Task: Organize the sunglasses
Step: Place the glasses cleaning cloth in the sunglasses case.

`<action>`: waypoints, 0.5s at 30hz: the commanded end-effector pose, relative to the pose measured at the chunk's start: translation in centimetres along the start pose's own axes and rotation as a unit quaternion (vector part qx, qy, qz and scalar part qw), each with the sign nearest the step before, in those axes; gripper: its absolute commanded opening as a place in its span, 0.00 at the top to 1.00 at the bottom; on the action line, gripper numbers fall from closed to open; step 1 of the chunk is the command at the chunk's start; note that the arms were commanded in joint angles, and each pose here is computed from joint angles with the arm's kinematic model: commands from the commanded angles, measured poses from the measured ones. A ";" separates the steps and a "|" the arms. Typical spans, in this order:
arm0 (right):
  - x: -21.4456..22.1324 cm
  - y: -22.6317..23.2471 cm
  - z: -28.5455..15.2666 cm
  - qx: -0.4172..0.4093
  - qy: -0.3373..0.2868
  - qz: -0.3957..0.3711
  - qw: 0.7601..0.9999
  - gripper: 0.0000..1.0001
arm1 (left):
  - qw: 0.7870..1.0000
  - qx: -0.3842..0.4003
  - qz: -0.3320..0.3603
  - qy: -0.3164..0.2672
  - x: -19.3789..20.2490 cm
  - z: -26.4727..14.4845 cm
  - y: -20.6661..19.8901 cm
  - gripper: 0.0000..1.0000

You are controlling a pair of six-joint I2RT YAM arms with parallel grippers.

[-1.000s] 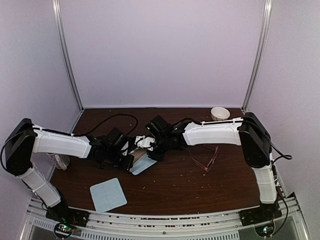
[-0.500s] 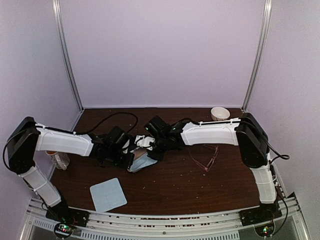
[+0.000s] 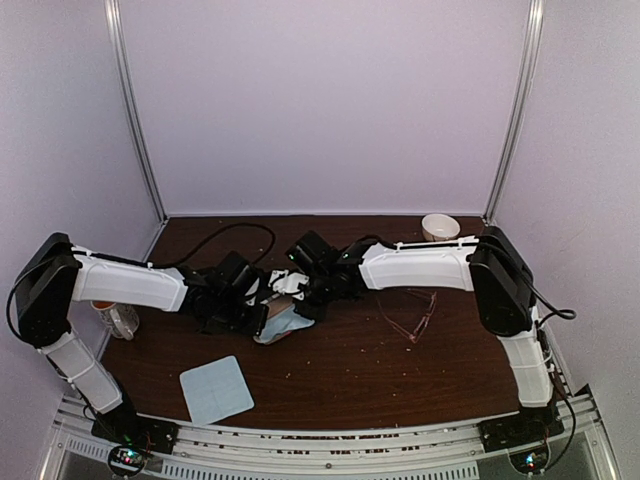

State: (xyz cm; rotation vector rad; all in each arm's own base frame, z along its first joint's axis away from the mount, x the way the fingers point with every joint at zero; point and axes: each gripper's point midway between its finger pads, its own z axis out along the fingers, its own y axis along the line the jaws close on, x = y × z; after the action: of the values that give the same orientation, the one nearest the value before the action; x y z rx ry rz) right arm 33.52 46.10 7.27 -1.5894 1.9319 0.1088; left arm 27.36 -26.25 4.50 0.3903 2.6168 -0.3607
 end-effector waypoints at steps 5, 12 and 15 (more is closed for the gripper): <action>-0.8 -1.5 0.5 0.043 0.003 0.002 0.999 0.98 | 0.999 0.013 0.020 0.028 1.6 0.0 -0.6 1.00; -0.4 -0.8 1.3 0.059 0.025 -0.031 0.997 0.99 | 0.999 0.015 0.016 0.031 1.9 0.0 -0.6 1.00; -0.2 -0.3 1.6 0.064 0.034 -0.047 0.996 1.00 | 0.999 0.016 0.015 0.032 2.0 -0.1 -0.6 1.00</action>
State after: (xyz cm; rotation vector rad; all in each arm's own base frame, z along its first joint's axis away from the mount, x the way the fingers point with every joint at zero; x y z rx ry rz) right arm 33.25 46.87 6.72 -1.6172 1.9130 0.0412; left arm 27.22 -25.55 4.01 0.3339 2.6468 -0.3536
